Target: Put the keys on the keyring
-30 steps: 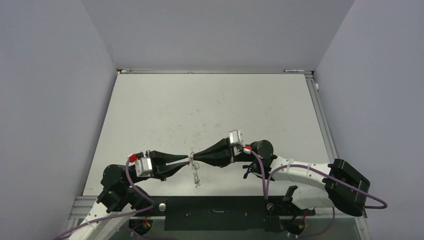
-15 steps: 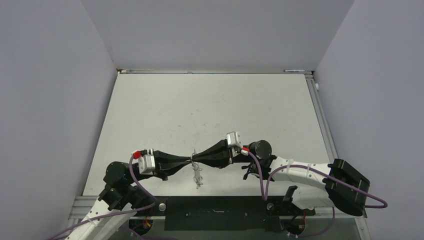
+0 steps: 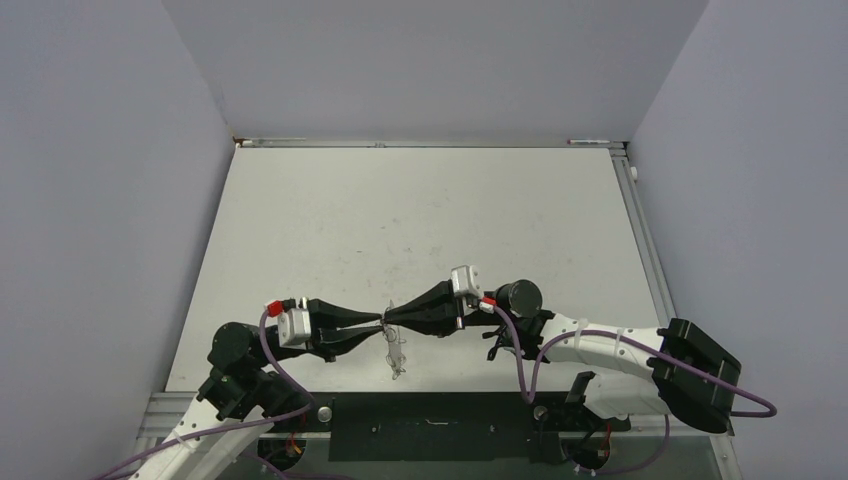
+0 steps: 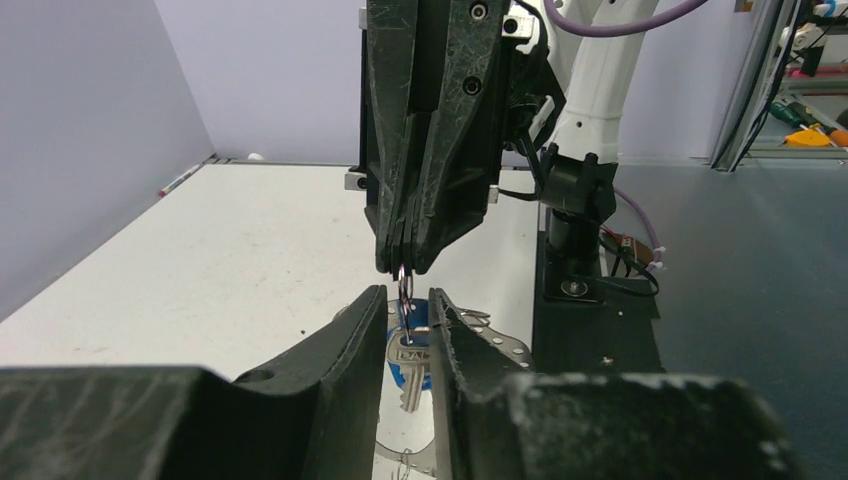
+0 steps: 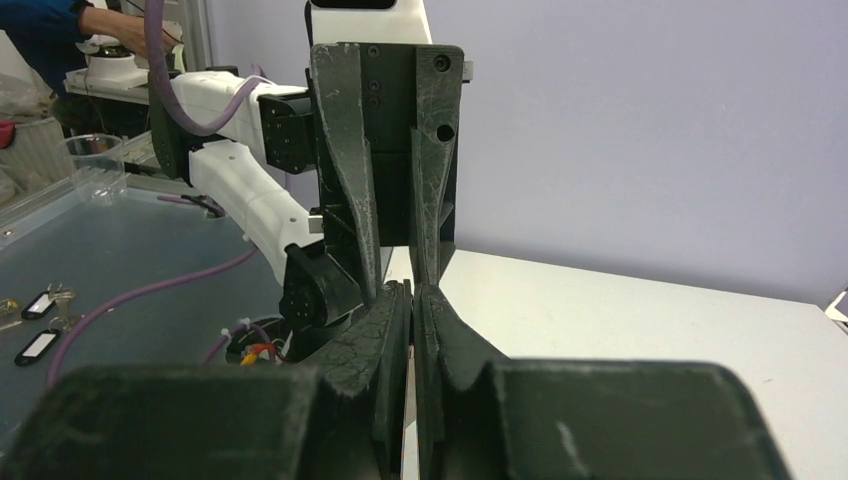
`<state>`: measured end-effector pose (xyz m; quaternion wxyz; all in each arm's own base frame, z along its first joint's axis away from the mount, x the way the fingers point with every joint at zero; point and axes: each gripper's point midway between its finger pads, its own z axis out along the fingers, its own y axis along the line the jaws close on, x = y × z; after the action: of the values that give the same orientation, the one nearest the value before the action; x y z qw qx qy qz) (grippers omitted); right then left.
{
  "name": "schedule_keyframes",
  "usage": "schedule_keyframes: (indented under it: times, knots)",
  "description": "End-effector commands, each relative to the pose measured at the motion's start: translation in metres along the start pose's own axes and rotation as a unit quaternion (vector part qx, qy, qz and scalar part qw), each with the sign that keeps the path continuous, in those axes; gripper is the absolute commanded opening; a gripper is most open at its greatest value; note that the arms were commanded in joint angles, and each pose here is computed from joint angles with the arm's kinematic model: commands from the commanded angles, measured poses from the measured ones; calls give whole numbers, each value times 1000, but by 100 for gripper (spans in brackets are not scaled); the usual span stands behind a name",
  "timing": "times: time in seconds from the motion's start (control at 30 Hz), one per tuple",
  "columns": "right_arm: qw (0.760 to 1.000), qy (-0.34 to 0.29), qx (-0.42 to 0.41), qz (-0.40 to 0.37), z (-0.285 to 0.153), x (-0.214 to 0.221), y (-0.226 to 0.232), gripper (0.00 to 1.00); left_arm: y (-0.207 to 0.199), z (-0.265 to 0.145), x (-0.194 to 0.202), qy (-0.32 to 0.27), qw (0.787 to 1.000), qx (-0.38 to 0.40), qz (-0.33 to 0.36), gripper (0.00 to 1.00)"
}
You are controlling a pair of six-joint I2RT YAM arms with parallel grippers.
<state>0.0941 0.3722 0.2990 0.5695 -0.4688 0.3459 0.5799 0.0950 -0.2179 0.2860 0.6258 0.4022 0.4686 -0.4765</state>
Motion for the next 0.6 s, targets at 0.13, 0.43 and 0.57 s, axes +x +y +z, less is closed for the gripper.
schedule_keyframes:
  times: [0.13,0.43,0.57]
  knots:
    - [998,-39,-8,-45,8,-33,0,5,-2,1,-10,-16,1000,8,11,16]
    - [998,-31,-10,-52,7,-35,-4,5,6,0,-8,-10,1000,-17,17,21]
    - [998,-32,-12,-54,7,-35,-4,5,8,0,-5,-4,1000,-19,13,22]
